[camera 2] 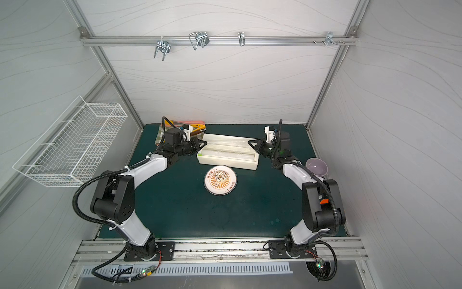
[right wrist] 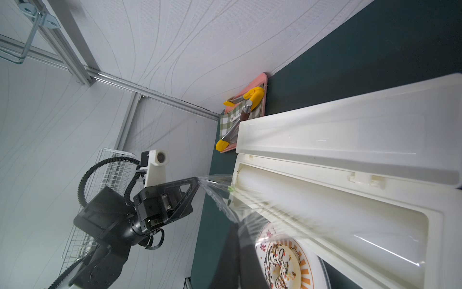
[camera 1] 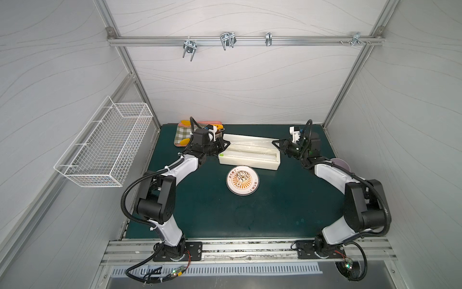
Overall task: Wrap the plate with plastic wrap
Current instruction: Pull the plastic wrap from the plastic wrap cutting box.
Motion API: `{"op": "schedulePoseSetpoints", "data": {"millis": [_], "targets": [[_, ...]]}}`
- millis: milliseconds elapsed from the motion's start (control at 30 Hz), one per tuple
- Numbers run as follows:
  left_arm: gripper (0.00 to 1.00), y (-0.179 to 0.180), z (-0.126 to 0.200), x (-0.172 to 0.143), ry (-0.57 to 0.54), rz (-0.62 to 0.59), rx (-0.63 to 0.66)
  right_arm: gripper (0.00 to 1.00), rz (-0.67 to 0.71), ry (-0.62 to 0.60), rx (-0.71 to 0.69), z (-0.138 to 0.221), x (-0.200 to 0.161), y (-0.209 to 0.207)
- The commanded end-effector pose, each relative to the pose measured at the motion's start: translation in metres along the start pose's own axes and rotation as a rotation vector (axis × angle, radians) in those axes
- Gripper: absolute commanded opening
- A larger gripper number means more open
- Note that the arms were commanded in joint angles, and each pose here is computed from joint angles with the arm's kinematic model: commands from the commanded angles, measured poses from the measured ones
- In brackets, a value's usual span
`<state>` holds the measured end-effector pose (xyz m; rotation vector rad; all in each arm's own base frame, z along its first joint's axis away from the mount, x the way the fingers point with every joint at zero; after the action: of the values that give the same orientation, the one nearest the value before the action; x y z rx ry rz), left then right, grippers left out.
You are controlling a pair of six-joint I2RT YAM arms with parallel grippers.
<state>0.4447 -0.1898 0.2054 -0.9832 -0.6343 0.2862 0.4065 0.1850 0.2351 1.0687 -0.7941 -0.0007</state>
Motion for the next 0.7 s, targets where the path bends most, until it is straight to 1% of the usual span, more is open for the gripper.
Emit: {"op": "schedulePoseSetpoints", "data": {"millis": [0, 167, 367, 467, 533, 667], "targets": [[0.00, -0.041, 0.018, 0.027, -0.049, -0.052, -0.054, 0.00, 0.039, -0.031, 0.013, 0.009, 0.024, 0.022], [0.00, -0.063, 0.032, 0.038, -0.061, -0.068, -0.070, 0.00, 0.068, -0.043, 0.041, 0.017, 0.037, 0.046], [0.00, -0.096, 0.063, 0.043, -0.098, -0.113, -0.096, 0.00, 0.102, -0.061, 0.076, 0.032, 0.040, 0.077], [0.00, -0.107, 0.080, 0.041, -0.107, -0.130, -0.098, 0.00, 0.119, -0.055, 0.097, 0.039, 0.036, 0.093], [0.00, -0.109, 0.089, 0.032, -0.103, -0.133, -0.101, 0.00, 0.129, -0.045, 0.106, 0.045, 0.027, 0.102], [0.00, -0.093, 0.108, 0.008, -0.106, -0.108, -0.077, 0.00, 0.158, 0.017, 0.118, 0.055, -0.005, 0.117]]}}
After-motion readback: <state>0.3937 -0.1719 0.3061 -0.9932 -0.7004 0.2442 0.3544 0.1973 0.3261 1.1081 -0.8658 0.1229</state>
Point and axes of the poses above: each gripper's point midway between its finger pads, its own z axis back along the fingers, its own y axis along the line the jaws close on, x = y × z, the point moved 2 cm from there along z, back along the fingers, and after that the axes turned 9 degrees about z, right-handed, at the moved point
